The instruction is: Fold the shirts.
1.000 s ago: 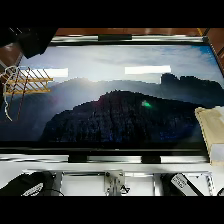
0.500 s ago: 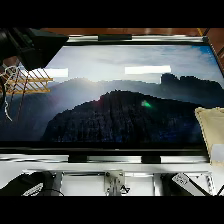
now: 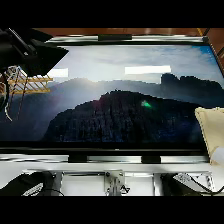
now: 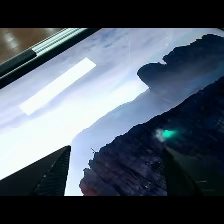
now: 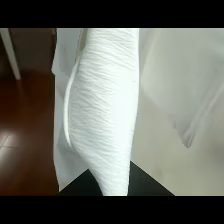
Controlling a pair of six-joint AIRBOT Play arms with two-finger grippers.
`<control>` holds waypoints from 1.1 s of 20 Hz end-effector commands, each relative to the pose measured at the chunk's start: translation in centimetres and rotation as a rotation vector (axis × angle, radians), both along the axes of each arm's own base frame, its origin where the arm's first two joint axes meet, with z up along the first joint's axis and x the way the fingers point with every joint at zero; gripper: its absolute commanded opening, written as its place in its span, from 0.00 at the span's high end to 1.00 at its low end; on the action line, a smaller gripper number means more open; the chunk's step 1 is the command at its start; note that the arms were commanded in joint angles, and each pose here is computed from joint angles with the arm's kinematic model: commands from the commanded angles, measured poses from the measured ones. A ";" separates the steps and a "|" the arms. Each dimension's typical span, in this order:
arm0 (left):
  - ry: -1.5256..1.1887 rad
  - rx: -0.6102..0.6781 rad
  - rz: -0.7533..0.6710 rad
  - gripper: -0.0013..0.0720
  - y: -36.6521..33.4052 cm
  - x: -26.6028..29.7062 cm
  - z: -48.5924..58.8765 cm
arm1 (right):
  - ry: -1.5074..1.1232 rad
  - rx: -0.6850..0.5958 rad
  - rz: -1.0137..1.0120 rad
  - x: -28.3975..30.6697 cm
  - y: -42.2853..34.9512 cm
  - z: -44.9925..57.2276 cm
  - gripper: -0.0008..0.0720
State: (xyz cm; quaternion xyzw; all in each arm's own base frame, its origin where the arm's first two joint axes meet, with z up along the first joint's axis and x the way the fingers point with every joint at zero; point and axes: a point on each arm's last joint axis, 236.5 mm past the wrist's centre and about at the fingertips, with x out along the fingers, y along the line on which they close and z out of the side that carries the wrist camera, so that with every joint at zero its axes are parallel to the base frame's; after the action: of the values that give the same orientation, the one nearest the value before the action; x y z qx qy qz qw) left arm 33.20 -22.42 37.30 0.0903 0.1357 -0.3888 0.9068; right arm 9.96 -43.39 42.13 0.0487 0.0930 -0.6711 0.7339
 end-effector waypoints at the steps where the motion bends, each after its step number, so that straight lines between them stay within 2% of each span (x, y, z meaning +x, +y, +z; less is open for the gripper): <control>1: 0.053 -0.005 0.022 0.06 0.3 -0.1 -0.8 | -0.007 0.030 -0.056 -2.2 -1.0 -1.0 0.89; 10: 0.080 -0.015 0.028 0.06 0.3 -0.1 -1.1 | -0.036 0.090 -0.059 -2.7 -1.2 -2.5 0.87; 11: 0.080 -0.015 0.028 0.06 0.3 -0.1 -1.1 | -0.039 0.117 -0.053 -2.5 -1.0 -3.1 0.66; 12: 0.080 -0.015 0.028 0.06 0.3 -0.1 -1.1 | -0.035 0.163 -0.049 -2.4 -0.6 -4.1 0.30; 13: 0.080 -0.015 0.028 0.06 0.3 -0.1 -1.1 | -0.015 0.213 -0.032 -2.1 -0.1 -5.2 0.18; 17: 0.080 -0.014 0.028 0.06 0.3 -0.1 -1.1 | 0.006 0.403 0.111 0.5 3.6 -8.6 0.18; 19: 0.079 -0.008 0.032 0.06 0.4 -0.1 -1.2 | 0.015 0.507 0.156 1.0 6.1 -10.1 0.06; 22: 0.098 0.053 0.052 0.06 1.2 0.0 -2.4 | 0.055 0.658 0.220 1.2 10.3 -12.1 0.06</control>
State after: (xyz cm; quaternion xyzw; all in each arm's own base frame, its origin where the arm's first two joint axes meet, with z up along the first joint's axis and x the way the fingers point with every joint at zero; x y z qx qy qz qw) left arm 33.14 -21.84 35.93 0.0736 0.1748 -0.3755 0.9072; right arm 10.34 -37.54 32.56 0.2107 0.2598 -0.5820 0.7412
